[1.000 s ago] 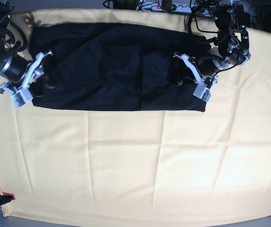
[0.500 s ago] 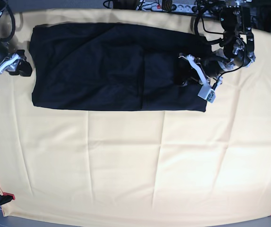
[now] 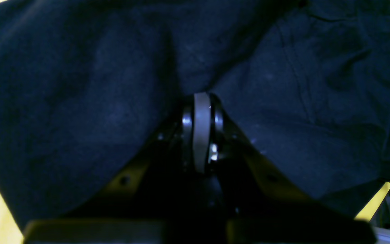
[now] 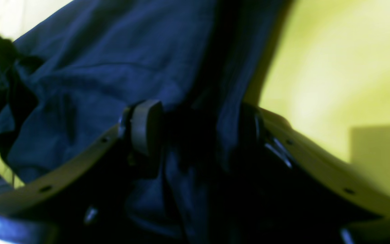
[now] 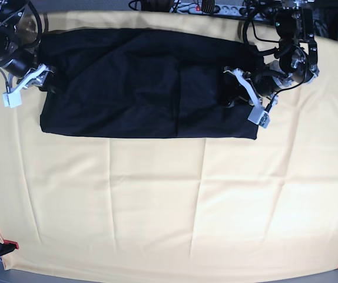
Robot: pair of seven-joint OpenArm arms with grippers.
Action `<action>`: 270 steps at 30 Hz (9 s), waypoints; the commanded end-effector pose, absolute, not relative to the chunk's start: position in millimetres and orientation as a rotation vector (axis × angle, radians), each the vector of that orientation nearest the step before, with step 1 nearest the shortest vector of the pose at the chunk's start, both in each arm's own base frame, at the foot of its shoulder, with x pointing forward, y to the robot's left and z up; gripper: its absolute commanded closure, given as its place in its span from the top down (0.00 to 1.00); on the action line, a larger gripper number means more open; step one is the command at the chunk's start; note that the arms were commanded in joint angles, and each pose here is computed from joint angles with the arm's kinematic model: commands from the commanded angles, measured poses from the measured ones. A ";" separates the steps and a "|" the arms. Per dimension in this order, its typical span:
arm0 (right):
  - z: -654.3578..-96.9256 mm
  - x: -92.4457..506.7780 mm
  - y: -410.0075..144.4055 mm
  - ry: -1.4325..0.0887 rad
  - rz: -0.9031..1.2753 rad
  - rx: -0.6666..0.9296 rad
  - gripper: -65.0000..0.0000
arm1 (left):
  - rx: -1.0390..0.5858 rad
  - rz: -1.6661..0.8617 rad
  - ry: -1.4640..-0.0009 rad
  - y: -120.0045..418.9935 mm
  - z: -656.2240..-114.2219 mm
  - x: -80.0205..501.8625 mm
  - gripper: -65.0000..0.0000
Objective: Fold the T-shirt properly
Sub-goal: 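Grasp the other strip end with the right gripper and fold it over, then press and flatten the folded bundle with the right gripper, then grasp the bundle's sides with both grippers and lift it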
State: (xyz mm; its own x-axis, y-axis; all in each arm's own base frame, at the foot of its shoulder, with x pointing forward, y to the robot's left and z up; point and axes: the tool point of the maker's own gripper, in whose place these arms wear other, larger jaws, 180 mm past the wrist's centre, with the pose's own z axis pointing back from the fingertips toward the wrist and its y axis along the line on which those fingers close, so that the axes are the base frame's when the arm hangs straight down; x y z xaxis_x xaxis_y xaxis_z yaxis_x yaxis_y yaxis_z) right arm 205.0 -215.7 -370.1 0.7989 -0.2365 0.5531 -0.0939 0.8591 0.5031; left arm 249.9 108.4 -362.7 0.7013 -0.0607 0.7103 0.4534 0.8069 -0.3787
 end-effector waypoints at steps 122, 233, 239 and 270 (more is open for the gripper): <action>-236.7 253.7 3.2 -1.047 0.759 0.624 0.66 | -0.703 -0.264 -1.028 161.9 -269.5 254.6 0.50; -274.8 366.5 -37.7 -1.006 0.864 0.239 0.00 | -0.866 -0.890 -0.733 42.4 -279.4 175.1 0.00; -320.8 363.1 -53.8 -0.876 0.872 0.279 0.00 | -0.814 -1.097 -0.584 12.3 -318.4 135.8 0.00; -358.7 294.3 -57.7 -0.599 0.886 0.488 0.00 | -0.441 -1.107 -0.632 46.8 -367.2 224.5 0.00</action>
